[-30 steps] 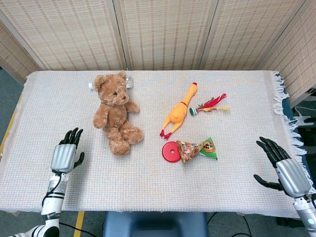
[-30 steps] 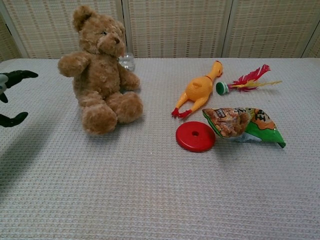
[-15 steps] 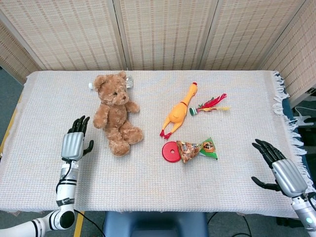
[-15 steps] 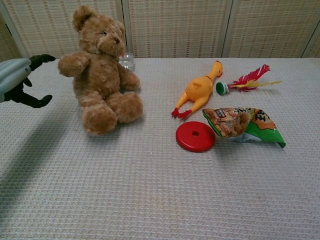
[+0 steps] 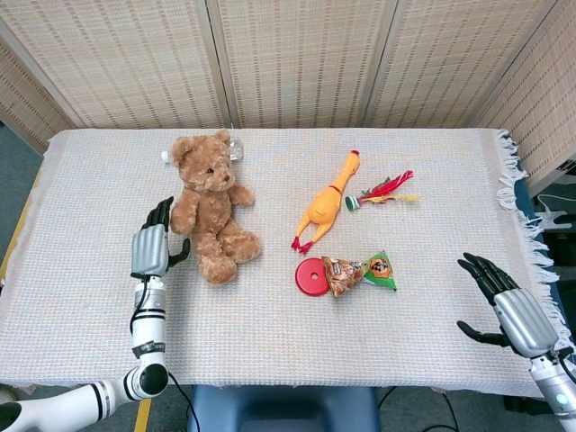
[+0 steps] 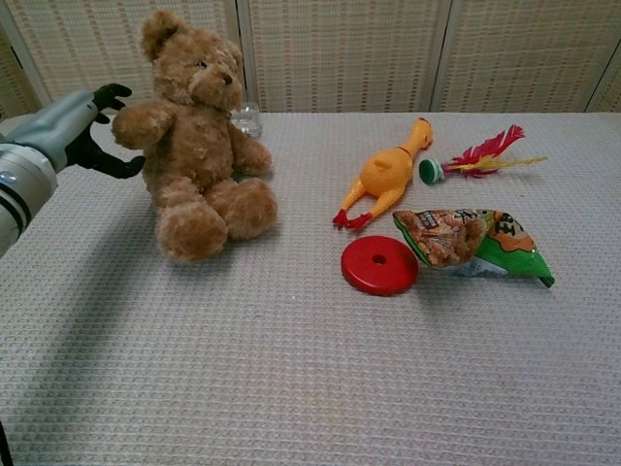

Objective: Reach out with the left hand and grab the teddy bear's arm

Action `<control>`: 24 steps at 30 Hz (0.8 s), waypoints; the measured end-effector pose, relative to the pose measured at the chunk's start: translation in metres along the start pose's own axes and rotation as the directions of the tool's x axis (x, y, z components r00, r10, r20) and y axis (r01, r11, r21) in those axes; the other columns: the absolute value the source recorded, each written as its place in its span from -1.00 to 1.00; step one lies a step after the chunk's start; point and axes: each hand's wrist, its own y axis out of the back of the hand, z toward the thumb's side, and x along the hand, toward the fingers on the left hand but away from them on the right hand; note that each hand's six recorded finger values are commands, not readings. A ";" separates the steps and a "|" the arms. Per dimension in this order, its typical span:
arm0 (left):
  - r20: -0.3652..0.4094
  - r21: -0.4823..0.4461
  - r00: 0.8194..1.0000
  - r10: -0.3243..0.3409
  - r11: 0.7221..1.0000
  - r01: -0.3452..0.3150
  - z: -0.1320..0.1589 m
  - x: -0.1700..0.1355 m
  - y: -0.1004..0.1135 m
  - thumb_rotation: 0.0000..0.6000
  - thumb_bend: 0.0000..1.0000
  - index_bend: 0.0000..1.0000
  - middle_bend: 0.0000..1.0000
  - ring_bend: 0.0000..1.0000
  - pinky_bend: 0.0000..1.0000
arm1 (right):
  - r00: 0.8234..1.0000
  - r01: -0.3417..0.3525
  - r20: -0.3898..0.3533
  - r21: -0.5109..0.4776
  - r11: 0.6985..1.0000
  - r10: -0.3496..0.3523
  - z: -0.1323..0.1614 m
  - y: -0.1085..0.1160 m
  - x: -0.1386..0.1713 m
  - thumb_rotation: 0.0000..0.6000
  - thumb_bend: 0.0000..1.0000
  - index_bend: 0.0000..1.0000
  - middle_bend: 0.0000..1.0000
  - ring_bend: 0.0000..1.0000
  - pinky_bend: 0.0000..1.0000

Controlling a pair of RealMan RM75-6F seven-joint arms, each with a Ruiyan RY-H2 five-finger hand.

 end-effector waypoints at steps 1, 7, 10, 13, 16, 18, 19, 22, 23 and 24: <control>-0.006 -0.005 1.000 0.000 1.000 0.000 0.001 0.001 -0.001 1.00 -0.24 -1.00 -0.85 -0.79 -0.41 | 1.000 0.000 0.000 0.000 1.000 0.000 0.000 0.000 -0.001 1.00 -0.78 -1.00 -1.00 -1.00 -0.71; -0.049 -0.041 0.999 -0.012 0.999 0.010 0.005 0.004 -0.004 1.00 -0.23 -1.00 -0.84 -0.77 -0.40 | 1.000 -0.003 0.005 -0.004 1.000 0.003 0.000 0.001 -0.004 1.00 -0.78 -1.00 -1.00 -1.00 -0.71; -0.058 -0.069 0.998 -0.029 0.997 0.025 0.009 0.003 -0.004 1.00 -0.24 -1.00 -0.84 -0.77 -0.40 | 1.000 -0.004 0.007 -0.005 1.000 0.004 0.000 0.001 -0.006 1.00 -0.78 -1.00 -1.00 -1.00 -0.71; -0.061 -0.102 0.997 -0.055 0.994 0.048 0.013 0.002 -0.005 1.00 -0.24 -1.00 -0.87 -0.77 -0.40 | 1.000 -0.007 0.010 -0.005 1.000 0.007 0.000 0.000 -0.006 1.00 -0.78 -1.00 -1.00 -1.00 -0.71; -0.057 -0.149 0.994 -0.093 0.985 0.083 0.019 0.000 -0.005 1.00 -0.23 -1.00 -0.90 -0.77 -0.40 | 1.000 -0.006 0.011 -0.006 1.000 0.006 -0.001 0.001 -0.006 1.00 -0.78 -1.00 -1.00 -1.00 -0.71; -0.055 -0.185 0.991 -0.124 0.976 0.112 0.022 -0.001 -0.005 1.00 -0.24 -1.00 -0.91 -0.77 -0.40 | 1.000 -0.005 0.012 -0.007 1.000 0.005 -0.001 0.000 -0.006 1.00 -0.78 -1.00 -1.00 -1.00 -0.71; -0.054 -0.200 0.989 -0.136 0.972 0.122 0.023 -0.001 -0.005 1.00 -0.24 -1.00 -0.91 -0.77 -0.40 | 1.000 -0.005 0.012 -0.007 1.000 0.005 -0.001 0.000 -0.006 1.00 -0.78 -1.00 -1.00 -1.00 -0.71; -0.054 -0.240 0.986 -0.159 0.960 0.142 0.026 -0.001 -0.003 1.00 -0.24 -1.00 -0.90 -0.77 -0.40 | 1.000 -0.006 0.012 -0.008 1.000 0.006 -0.001 0.000 -0.006 1.00 -0.78 -1.00 -1.00 -1.00 -0.71; -0.055 -0.250 0.985 -0.163 0.957 0.144 0.027 0.000 -0.002 1.00 -0.25 -1.00 -0.90 -0.77 -0.40 | 1.000 -0.006 0.012 -0.008 1.000 0.006 -0.001 0.000 -0.006 1.00 -0.78 -1.00 -1.00 -1.00 -0.71; -0.056 -0.265 0.984 -0.168 0.953 0.148 0.029 0.000 -0.002 1.00 -0.25 -1.00 -0.90 -0.77 -0.40 | 1.000 -0.007 0.013 -0.008 1.000 0.007 -0.001 0.000 -0.006 1.00 -0.78 -1.00 -1.00 -1.00 -0.71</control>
